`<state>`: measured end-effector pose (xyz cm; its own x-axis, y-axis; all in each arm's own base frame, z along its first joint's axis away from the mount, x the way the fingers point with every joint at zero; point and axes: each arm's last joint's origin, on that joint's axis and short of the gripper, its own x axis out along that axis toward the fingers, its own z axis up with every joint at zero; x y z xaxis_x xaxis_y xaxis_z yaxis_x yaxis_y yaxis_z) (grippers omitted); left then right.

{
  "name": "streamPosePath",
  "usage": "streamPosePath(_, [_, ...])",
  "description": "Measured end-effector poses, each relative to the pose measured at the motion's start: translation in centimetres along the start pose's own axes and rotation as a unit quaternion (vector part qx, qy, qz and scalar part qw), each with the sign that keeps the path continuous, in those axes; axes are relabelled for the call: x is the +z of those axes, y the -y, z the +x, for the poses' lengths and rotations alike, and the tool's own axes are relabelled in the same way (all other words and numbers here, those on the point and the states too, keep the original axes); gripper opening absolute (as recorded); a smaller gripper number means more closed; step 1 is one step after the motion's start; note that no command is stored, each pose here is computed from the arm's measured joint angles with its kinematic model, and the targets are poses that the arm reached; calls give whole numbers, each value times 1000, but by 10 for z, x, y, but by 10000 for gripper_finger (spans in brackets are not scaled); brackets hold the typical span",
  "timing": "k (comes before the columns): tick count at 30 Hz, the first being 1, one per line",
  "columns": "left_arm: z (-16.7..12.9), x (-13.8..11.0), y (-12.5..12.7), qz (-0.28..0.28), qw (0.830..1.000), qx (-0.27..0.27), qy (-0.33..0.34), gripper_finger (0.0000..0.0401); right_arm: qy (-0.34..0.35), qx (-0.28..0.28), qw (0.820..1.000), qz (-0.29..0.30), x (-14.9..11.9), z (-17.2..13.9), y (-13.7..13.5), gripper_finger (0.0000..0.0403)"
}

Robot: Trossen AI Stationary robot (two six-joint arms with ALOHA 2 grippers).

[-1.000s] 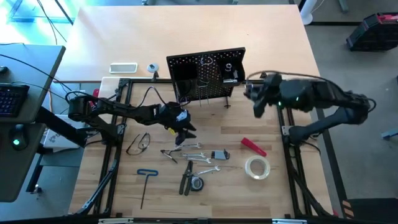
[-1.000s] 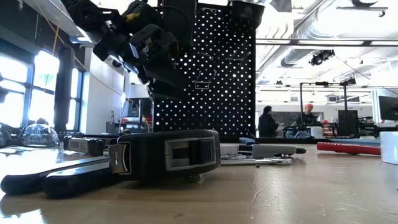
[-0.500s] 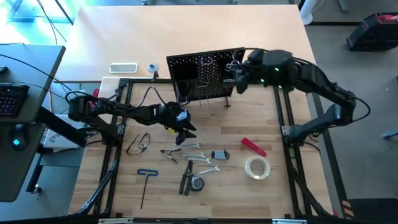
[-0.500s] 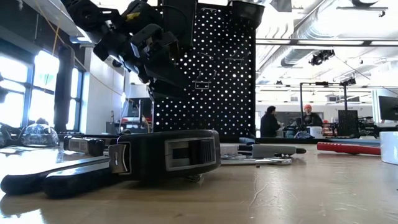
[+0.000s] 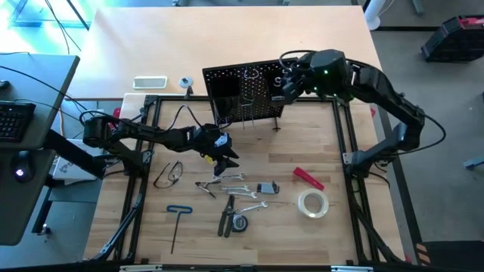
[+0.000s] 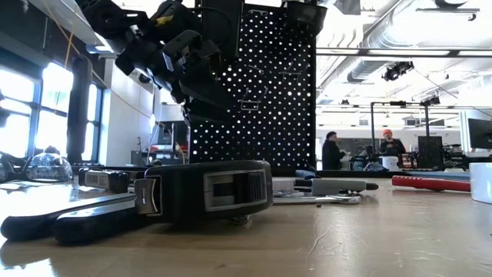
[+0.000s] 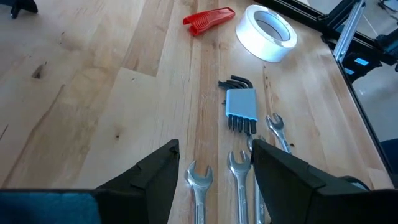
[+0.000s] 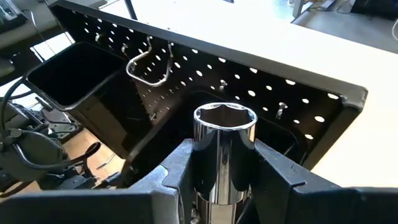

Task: Hang tools onto peg board
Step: Put the silver socket into the black bin on the pegboard

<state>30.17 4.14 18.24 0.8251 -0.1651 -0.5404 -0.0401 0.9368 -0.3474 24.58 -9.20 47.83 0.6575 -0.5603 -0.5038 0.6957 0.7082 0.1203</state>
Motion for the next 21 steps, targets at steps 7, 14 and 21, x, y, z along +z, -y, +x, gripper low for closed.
streamPosePath(7, [-1,0,-2,1,1000,4,-2,193,-20,-11,1000,11,-2,2,7,116])
streamPosePath(14, [-2,1,-6,2,1000,9,0,193,-27,7,1000,9,-2,2,6,128])
streamPosePath(21, [-2,1,-7,-2,1000,10,1,193,-25,4,1000,1,-2,2,8,131])
